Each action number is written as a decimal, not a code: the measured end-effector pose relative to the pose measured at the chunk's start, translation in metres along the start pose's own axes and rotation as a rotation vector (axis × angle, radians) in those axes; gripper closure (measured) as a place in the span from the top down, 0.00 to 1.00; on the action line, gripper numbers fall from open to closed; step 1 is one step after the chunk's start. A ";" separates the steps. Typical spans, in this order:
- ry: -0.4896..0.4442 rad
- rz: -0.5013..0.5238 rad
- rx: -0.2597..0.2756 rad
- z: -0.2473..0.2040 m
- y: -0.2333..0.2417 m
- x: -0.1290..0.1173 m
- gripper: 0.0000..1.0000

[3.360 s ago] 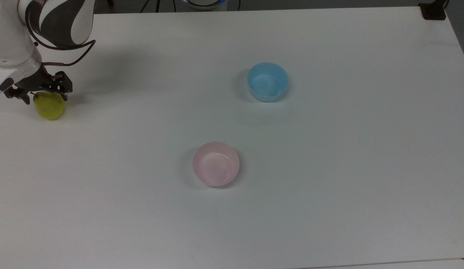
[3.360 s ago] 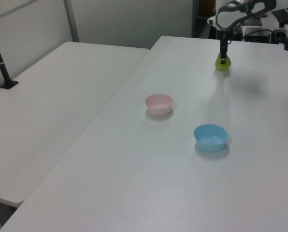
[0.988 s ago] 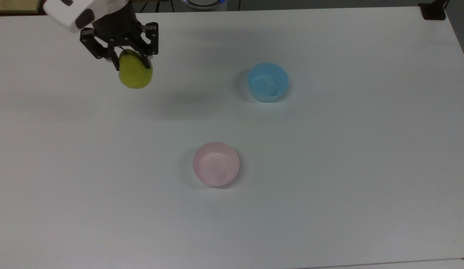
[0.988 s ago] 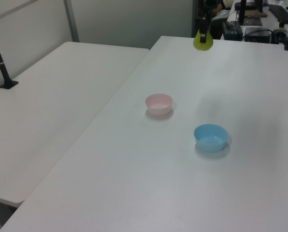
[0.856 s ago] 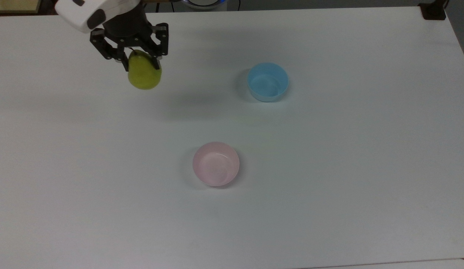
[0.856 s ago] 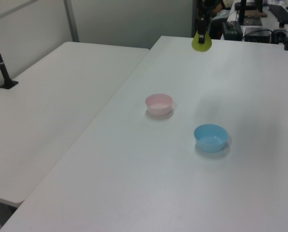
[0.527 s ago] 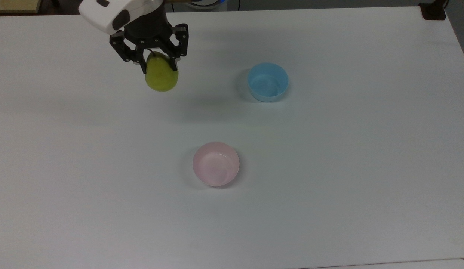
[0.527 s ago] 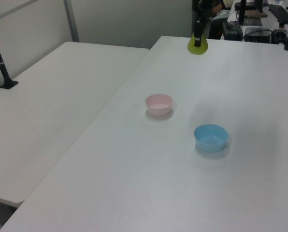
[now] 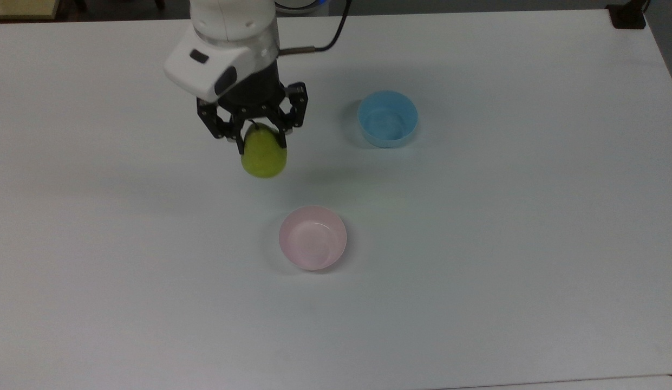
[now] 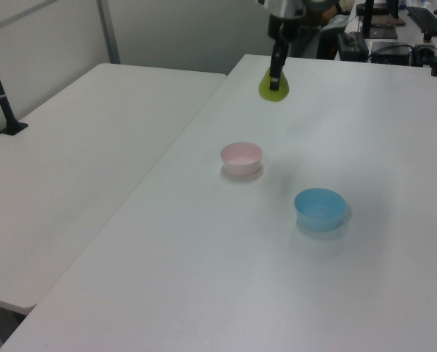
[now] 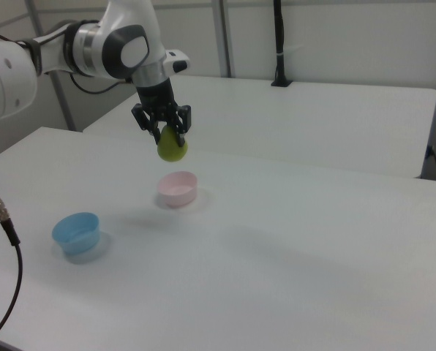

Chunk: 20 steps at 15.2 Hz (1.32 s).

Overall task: Place the pear in the bowl
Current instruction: 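Carry the pear over the pink bowl and lower it in, then open the gripper to release the pear into the pink bowl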

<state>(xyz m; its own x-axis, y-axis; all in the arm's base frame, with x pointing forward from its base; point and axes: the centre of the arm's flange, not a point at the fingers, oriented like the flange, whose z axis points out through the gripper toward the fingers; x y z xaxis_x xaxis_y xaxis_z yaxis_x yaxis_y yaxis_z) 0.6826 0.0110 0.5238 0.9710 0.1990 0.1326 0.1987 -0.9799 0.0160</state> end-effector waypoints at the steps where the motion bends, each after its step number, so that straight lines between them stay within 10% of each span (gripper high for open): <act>1: 0.000 -0.003 -0.001 0.008 -0.003 0.005 0.59; 20: 0.037 -0.025 -0.011 0.151 -0.067 0.056 0.59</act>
<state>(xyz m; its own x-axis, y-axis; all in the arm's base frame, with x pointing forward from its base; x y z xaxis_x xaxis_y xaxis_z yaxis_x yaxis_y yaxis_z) 0.7432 0.0898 0.3809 0.9600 0.2233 0.1689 0.2214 -0.9747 0.0303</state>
